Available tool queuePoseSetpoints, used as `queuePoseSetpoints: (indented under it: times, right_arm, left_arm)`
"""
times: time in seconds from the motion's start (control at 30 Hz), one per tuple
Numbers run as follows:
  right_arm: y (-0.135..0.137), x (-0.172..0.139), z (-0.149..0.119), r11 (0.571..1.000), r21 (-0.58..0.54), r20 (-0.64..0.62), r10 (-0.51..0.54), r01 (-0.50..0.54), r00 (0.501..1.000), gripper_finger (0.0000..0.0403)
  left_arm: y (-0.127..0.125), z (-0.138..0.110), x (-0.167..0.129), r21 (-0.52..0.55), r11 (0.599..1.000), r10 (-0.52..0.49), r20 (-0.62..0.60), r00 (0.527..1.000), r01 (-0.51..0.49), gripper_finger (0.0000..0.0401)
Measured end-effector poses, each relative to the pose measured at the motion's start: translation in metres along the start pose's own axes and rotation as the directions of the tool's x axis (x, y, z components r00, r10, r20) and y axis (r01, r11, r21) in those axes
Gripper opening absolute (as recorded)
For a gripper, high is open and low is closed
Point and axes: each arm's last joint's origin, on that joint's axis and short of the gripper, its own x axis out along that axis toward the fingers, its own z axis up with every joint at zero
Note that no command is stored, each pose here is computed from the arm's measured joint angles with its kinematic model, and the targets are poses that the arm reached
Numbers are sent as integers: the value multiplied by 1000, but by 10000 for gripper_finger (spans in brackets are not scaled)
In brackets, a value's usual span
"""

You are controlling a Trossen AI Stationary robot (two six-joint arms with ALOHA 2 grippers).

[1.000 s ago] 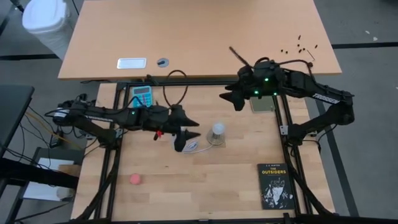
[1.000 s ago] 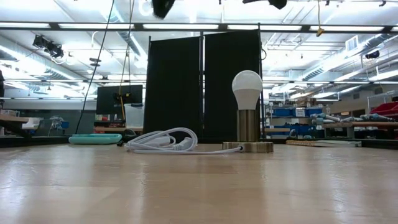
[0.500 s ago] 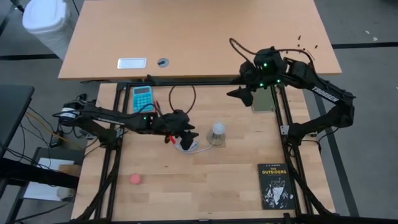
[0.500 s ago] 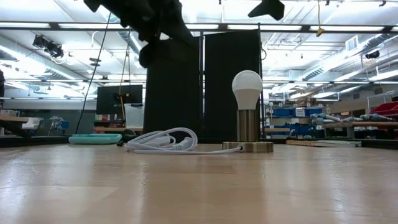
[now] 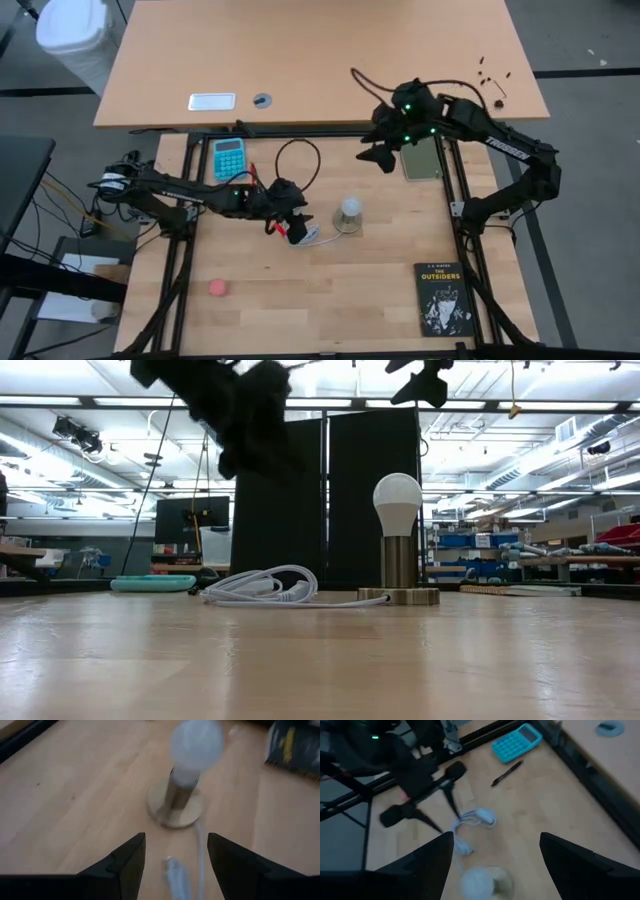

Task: Screw lightbulb
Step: Insert the white lightbulb into the desk lamp

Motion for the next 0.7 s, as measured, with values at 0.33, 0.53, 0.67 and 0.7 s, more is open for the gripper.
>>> queuePoseSetpoints:
  times: [0.33,0.53,0.67,0.7]
  right_arm:
    - [22,1,2,1000,22,70,-20,19,997,291]
    - [23,1,6,1000,8,105,-6,6,994,291]
    - [26,1,2,999,-41,61,16,-14,998,291]
    - [27,1,1,998,-59,51,20,-17,999,291]
  left_arm:
    - [12,-44,21,-88,991,-98,41,994,101,218]
    - [15,-50,22,-178,976,-98,142,985,122,218]
    - [13,-47,24,-180,975,-98,177,979,130,218]
    - [13,-47,26,-179,975,-97,184,978,131,218]
